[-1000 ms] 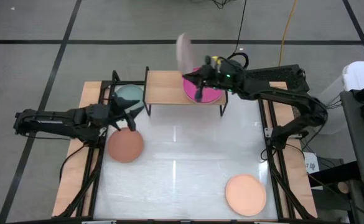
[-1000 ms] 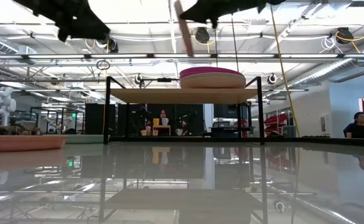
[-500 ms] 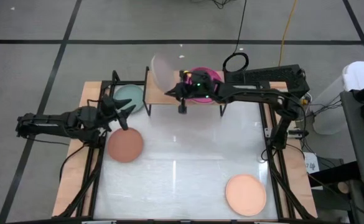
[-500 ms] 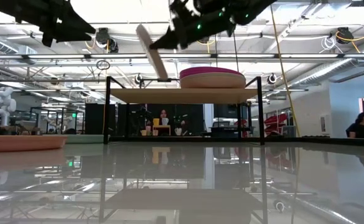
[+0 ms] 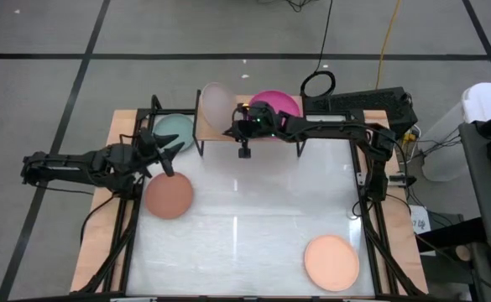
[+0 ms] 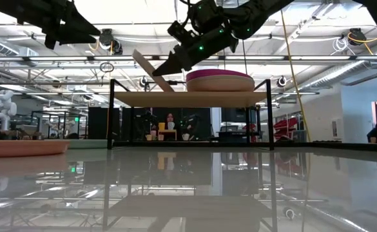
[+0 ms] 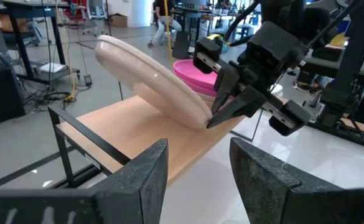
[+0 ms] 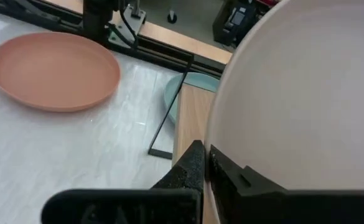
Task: Place and stack plates onto a shelf
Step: Put the light brown plate on the shelf, then stack the light green plate on top of the gray plate on the shelf
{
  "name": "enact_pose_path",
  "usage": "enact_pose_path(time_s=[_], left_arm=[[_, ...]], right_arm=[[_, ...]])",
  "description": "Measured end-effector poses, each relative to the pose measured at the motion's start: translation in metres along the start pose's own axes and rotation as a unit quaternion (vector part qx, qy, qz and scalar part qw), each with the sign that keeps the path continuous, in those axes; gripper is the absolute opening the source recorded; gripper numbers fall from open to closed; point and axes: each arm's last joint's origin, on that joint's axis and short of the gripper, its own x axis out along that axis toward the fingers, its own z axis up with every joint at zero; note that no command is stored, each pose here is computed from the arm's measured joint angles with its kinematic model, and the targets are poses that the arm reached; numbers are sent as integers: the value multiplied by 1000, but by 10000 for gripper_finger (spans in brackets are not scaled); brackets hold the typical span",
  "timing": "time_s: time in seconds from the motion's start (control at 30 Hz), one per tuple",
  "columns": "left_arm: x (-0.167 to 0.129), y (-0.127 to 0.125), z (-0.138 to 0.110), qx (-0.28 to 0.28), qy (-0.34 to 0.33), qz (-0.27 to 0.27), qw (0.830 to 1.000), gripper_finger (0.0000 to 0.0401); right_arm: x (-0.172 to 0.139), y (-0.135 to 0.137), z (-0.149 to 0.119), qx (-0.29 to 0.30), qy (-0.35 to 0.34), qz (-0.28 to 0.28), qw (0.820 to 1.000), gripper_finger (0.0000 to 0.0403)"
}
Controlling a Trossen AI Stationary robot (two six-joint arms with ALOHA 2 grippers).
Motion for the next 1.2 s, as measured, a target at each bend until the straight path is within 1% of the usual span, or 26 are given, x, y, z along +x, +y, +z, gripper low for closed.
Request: enact_pose_path(time_s=[0.2,0.33,0.57,0.83,0.97,1.03,1.1,1.2], left_arm=[[0,0,0,-7,0,0,1000,177],[0,0,0,-6,1,0,1000,177],[0,0,0,-3,2,0,1000,177],[0,0,0,-3,2,0,1000,177],[0,0,0,-3,2,0,1000,177],[0,0,0,-3,2,0,1000,177],[0,0,-1,-2,4,-7,1000,177],[0,0,-1,1,8,-10,1000,177]], right_arm=[[0,1,-4,-5,19,3,1000,2],[0,0,-7,-10,42,-21,999,10],[0,0,-7,-10,43,-23,999,26],[0,-2,-5,-12,32,-31,999,59],[0,-4,-2,-15,21,-48,999,81],[-1,-4,2,-17,8,-53,998,92],[-7,-1,11,-21,-4,-54,998,101],[-27,6,35,-18,-36,-50,998,110]])
